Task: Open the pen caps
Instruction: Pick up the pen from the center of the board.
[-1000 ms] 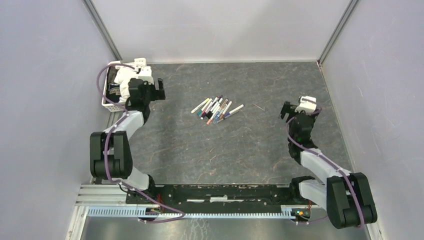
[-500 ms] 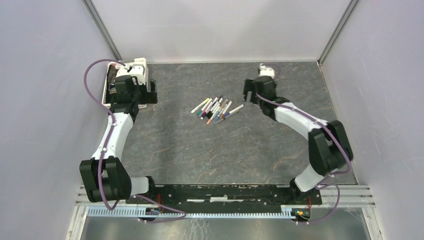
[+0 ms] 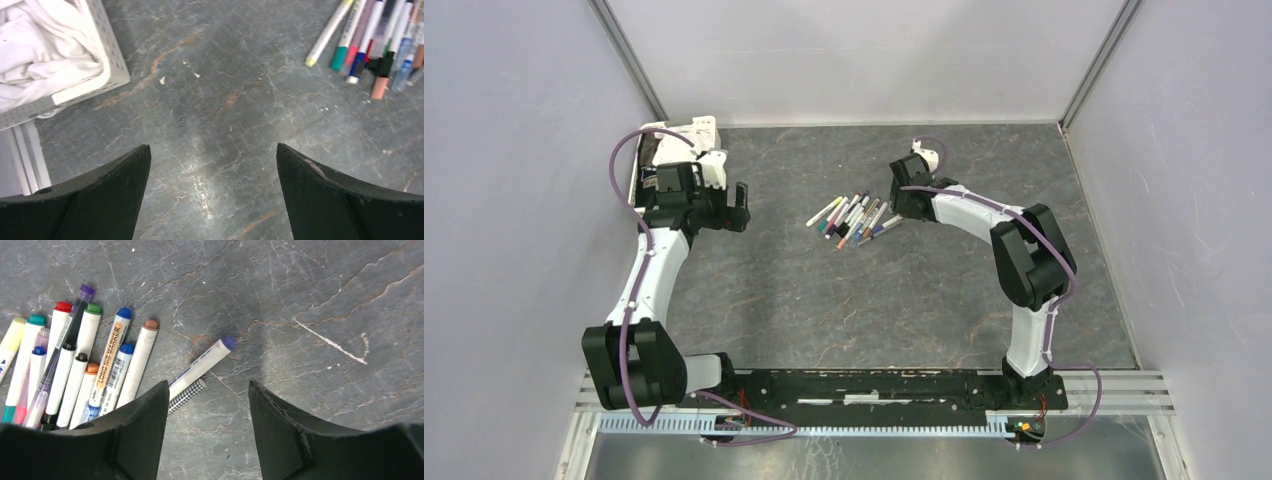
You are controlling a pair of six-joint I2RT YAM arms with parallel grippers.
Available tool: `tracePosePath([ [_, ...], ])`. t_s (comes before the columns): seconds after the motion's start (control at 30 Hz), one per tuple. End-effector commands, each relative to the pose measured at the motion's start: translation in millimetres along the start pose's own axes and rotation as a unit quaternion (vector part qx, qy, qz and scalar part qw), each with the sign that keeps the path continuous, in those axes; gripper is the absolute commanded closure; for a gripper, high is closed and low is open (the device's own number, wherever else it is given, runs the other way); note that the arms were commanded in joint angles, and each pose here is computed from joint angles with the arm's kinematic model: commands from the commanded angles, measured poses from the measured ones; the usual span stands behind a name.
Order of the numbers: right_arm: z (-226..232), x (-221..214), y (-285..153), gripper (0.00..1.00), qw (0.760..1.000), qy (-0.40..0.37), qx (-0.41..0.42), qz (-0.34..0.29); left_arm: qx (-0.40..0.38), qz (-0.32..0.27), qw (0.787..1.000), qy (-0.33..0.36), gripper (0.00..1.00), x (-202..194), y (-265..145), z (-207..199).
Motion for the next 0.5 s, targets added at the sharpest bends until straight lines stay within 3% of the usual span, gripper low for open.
tracePosePath([
  [0.0, 1, 4, 5, 0.35, 0.998, 0.049, -0.030, 0.006, -0.052, -0.017, 0.998, 0.037, 0.00, 9, -14, -16],
  [0.47, 7, 3, 38, 0.41, 0.994, 0.089, -0.062, 0.008, -0.111, -0.010, 0.991, 0.072, 0.00, 0, -24, -34],
])
Point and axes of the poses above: each gripper's point midway between its finger pads, its own y axis out along the fingers, its own z axis along the line the jaws close on, x = y × z, the point moved 2 cm from there along -y, back along the fingers, and after that the axes turned 4 degrees about -y, right-handed, at the moved point
